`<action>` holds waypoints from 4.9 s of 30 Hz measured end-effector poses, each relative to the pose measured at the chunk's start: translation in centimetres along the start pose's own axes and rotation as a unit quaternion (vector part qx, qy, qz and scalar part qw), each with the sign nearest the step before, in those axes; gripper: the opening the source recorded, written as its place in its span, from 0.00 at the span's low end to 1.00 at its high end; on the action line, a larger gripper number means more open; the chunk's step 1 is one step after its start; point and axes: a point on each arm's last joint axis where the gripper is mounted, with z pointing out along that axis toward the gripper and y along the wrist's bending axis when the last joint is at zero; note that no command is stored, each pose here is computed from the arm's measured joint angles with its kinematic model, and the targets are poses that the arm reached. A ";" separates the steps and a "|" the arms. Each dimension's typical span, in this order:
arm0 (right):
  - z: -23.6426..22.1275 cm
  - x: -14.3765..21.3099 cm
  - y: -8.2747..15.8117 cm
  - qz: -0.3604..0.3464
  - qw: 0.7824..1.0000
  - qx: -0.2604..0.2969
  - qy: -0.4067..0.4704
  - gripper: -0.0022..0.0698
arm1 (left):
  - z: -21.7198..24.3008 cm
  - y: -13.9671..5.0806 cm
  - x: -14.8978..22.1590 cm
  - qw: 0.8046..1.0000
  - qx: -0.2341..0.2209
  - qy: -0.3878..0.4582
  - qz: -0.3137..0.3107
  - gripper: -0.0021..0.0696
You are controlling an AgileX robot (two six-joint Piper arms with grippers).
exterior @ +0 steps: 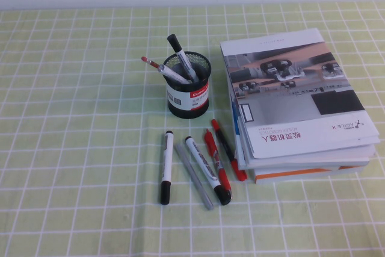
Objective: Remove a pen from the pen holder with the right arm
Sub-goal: 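Take a marker out of the pen holder and lay it on the table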
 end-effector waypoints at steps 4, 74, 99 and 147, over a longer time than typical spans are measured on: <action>0.0 0.0 0.2 0.027 1.000 -0.011 -0.002 0.01 | 0.0 0.0 0.0 1.000 0.000 0.000 0.000 0.02; 16.0 -17.5 21.4 -0.121 0.931 -0.307 0.153 0.01 | 0.0 0.0 0.0 1.000 0.000 0.000 0.000 0.02; 26.1 -16.7 29.8 -0.192 0.939 -0.282 -0.054 0.54 | 0.0 0.0 0.0 1.000 0.000 0.000 0.000 0.02; 35.5 -14.2 31.6 -0.221 0.940 -0.253 -0.065 0.51 | 0.0 0.0 0.0 1.000 0.000 0.000 0.000 0.02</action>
